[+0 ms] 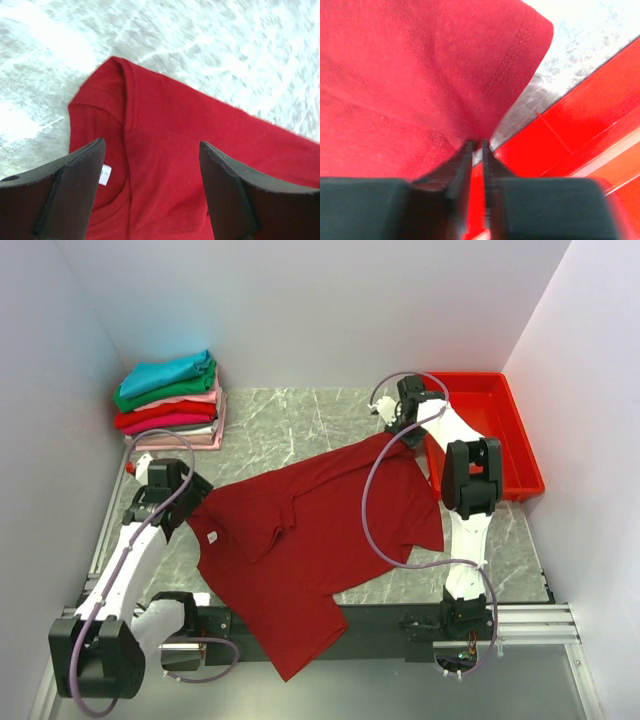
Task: Fold and stack the t-shirts
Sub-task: Fold the tshirt
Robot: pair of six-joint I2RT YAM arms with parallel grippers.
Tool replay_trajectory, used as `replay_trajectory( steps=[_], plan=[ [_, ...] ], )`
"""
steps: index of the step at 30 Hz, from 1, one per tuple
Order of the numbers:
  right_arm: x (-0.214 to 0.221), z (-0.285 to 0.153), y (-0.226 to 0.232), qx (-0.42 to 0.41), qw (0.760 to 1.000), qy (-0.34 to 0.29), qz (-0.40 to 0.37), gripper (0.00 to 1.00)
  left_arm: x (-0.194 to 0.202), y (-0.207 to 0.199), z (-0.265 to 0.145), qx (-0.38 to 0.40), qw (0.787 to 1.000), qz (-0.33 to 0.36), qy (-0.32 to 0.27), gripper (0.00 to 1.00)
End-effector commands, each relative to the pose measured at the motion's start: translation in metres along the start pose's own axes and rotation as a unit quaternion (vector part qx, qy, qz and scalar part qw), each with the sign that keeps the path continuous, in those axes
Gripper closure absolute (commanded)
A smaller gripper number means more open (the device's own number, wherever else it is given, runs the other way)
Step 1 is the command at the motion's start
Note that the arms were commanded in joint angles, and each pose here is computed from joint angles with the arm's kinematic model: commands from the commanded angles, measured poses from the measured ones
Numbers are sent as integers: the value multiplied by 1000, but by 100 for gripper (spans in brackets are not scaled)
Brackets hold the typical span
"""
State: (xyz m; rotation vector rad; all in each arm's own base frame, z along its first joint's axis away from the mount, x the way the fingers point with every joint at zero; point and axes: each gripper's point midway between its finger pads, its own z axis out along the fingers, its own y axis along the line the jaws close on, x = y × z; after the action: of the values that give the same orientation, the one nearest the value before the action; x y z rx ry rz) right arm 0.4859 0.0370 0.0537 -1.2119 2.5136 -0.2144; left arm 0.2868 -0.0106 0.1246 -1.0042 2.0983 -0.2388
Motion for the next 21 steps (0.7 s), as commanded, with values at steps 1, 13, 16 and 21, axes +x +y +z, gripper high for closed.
replay_trajectory(
  steps=[1, 13, 16, 21],
  plan=[
    [-4, -23, -8, 15, 1000, -15, -11, 77, -13, -9, 7, 10, 999, -38, -12, 20],
    [-48, -96, 56, -81, 981, -175, -10, 37, -14, 9, 68, -52, 997, -61, 9, 31],
    [-51, -108, 74, -104, 974, -200, -10, 37, -11, 14, 79, -68, 996, -57, 14, 31],
    [-49, -114, 93, -133, 967, -219, -7, 37, -10, 22, 92, -90, 994, -52, 15, 37]
  ],
)
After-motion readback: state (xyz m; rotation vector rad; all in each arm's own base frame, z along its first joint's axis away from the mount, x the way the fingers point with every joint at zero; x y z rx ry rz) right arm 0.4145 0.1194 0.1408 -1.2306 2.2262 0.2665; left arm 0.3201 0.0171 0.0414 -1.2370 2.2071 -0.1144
